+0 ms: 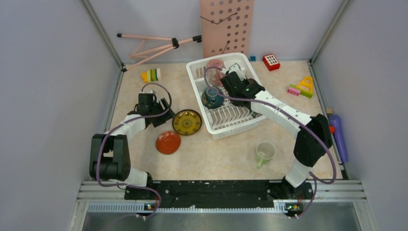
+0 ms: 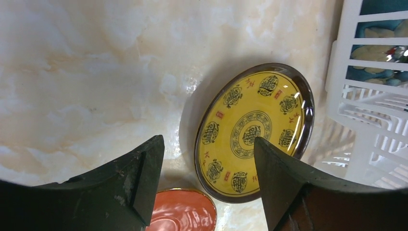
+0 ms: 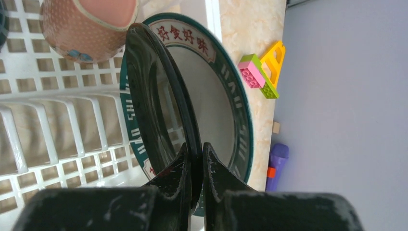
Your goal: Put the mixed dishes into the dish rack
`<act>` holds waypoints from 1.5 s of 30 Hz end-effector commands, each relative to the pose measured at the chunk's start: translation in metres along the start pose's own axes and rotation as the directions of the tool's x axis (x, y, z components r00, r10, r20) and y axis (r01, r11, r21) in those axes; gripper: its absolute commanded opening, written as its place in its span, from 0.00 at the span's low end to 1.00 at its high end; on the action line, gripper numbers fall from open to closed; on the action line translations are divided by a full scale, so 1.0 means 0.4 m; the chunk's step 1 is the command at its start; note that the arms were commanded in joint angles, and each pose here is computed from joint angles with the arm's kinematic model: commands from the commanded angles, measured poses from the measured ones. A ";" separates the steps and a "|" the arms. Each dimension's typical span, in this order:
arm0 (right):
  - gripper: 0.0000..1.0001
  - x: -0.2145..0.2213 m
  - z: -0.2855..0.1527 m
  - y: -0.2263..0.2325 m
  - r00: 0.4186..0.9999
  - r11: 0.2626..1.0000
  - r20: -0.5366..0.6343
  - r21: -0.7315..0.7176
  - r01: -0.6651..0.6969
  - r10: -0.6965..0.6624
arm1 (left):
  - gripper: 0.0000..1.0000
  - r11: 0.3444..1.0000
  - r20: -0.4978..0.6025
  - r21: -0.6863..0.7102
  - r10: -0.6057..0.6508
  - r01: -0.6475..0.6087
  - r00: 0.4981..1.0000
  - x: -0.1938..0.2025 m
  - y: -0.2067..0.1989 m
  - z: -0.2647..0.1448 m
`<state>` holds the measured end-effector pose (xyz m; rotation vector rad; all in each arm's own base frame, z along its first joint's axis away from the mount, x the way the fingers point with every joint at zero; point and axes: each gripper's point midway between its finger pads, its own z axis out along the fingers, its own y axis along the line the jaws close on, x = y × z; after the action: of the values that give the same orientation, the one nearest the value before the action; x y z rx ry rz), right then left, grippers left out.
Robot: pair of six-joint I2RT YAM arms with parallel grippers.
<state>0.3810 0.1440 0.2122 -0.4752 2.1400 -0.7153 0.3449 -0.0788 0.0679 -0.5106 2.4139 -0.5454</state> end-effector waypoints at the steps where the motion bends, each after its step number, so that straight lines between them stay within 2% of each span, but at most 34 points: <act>1: 0.00 -0.018 -0.006 0.007 1.000 1.000 -0.002 -0.009 0.011 -0.011 | 0.73 0.999 -0.004 0.021 0.042 -0.042 0.999 -0.020 -0.016 0.018; 13: 0.00 0.044 0.027 0.082 0.995 0.994 -0.082 -0.105 0.040 -0.049 | 0.72 0.997 -0.040 0.037 0.064 -0.062 0.997 0.014 -0.001 0.039; 15: 0.02 0.049 0.032 0.094 0.995 0.992 -0.098 -0.122 0.010 -0.022 | 0.72 0.997 -0.053 0.032 0.066 -0.064 0.996 0.021 0.005 0.046; 16: 0.06 0.051 0.035 0.097 0.994 0.991 -0.108 -0.135 0.000 -0.015 | 0.71 0.998 -0.060 0.028 0.065 -0.064 0.996 0.023 0.008 0.050; 18: 0.41 0.052 0.037 0.095 0.991 0.991 -0.132 -0.135 -0.021 0.003 | 0.71 0.998 -0.077 0.024 0.064 -0.063 0.995 0.029 0.012 0.056; 19: 0.53 0.050 0.037 0.090 0.991 0.992 -0.137 -0.124 -0.026 0.009 | 0.70 0.998 -0.083 0.025 0.065 -0.063 0.994 0.030 0.011 0.058; 20: 0.59 0.046 0.035 0.085 0.990 0.992 -0.138 -0.118 -0.032 0.015 | 0.70 0.998 -0.089 0.023 0.064 -0.062 0.994 0.033 0.012 0.059; 22: 0.63 0.033 0.028 0.075 0.991 0.993 -0.128 -0.112 -0.048 0.034 | 0.69 0.998 -0.101 0.018 0.061 -0.060 0.993 0.038 0.016 0.063; 28: 0.64 -0.011 -0.008 0.034 0.993 0.990 -0.078 -0.108 -0.092 0.083 | 0.67 0.998 -0.122 0.009 0.056 -0.055 0.991 0.051 0.024 0.070; 35: 0.64 -0.083 -0.088 0.025 0.982 0.957 0.033 -0.233 -0.174 0.186 | 0.52 0.997 -0.196 0.029 0.073 -0.068 0.978 0.080 0.014 0.098; 41: 0.63 -0.148 -0.168 0.019 0.929 0.876 0.130 -0.398 -0.271 0.347 | 0.33 0.996 -0.219 0.002 0.092 -0.094 0.971 0.091 0.016 0.106; 43: 0.62 -0.164 -0.199 0.009 0.902 0.844 0.160 -0.447 -0.297 0.402 | 0.23 0.994 -0.234 0.004 0.106 -0.108 0.967 0.099 0.013 0.112; 45: 0.61 -0.174 -0.221 0.000 0.876 0.817 0.180 -0.480 -0.319 0.448 | 0.02 0.994 -0.243 0.006 0.107 -0.109 0.964 0.103 0.010 0.117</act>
<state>0.3602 0.1911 0.2617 -0.3834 2.1373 -0.1479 0.3521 -0.1045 0.0258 -0.3571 2.5838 -0.6073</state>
